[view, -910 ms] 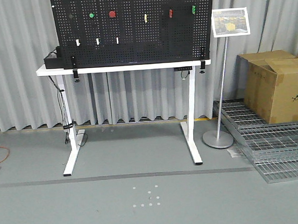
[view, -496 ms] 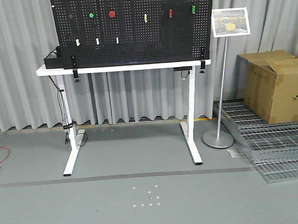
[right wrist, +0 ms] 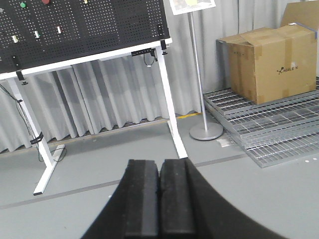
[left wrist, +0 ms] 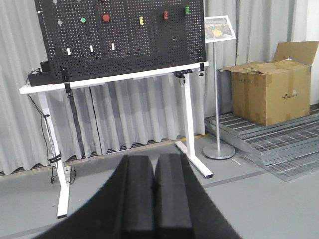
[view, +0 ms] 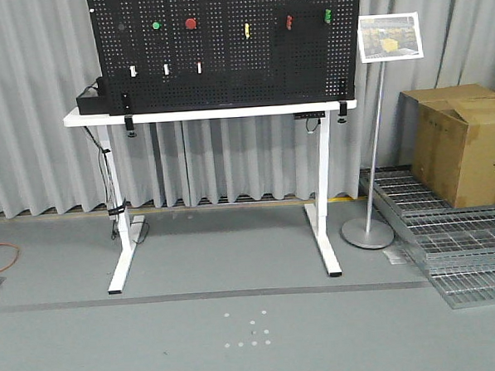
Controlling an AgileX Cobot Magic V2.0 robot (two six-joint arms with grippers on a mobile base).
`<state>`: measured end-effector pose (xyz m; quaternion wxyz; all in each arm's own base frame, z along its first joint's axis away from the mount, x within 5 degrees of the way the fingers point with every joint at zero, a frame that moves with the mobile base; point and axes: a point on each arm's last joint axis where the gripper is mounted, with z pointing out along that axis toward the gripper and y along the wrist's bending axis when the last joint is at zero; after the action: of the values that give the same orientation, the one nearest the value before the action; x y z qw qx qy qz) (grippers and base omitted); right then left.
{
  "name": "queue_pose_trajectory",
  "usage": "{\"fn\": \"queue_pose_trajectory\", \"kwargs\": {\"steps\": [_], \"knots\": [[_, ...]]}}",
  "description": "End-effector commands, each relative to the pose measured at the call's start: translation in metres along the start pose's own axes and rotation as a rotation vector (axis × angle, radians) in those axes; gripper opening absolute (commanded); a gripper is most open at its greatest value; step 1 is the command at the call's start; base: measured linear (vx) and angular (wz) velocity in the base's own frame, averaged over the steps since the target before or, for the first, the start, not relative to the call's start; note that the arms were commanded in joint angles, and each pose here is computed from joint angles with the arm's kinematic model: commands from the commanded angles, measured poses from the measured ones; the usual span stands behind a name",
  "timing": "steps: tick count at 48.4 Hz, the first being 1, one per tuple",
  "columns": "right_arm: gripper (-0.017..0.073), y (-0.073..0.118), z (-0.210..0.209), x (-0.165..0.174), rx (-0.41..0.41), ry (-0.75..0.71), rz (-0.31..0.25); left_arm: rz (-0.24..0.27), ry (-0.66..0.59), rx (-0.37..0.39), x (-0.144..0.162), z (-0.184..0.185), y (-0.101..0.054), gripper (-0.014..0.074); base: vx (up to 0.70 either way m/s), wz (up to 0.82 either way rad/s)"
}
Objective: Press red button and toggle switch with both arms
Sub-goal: 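Drive the base forward toward the black pegboard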
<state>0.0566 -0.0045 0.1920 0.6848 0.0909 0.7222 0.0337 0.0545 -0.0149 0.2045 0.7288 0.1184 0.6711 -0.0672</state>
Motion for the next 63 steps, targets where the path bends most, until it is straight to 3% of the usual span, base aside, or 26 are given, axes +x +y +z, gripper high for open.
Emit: {"fn": "queue_pose_trajectory", "kwargs": {"steps": [1, 63], "knots": [[-0.0003, 0.0008, -0.0006, -0.0044, -0.013, -0.086, -0.011, -0.01, -0.06, -0.01, 0.0034, -0.0007, 0.0001, 0.0002, 0.18, 0.03], [-0.0003, 0.0008, -0.0006, -0.0044, -0.013, -0.086, -0.011, -0.01, -0.06, -0.009, 0.0034, -0.0007, 0.0, 0.0002, 0.42, 0.03]]}}
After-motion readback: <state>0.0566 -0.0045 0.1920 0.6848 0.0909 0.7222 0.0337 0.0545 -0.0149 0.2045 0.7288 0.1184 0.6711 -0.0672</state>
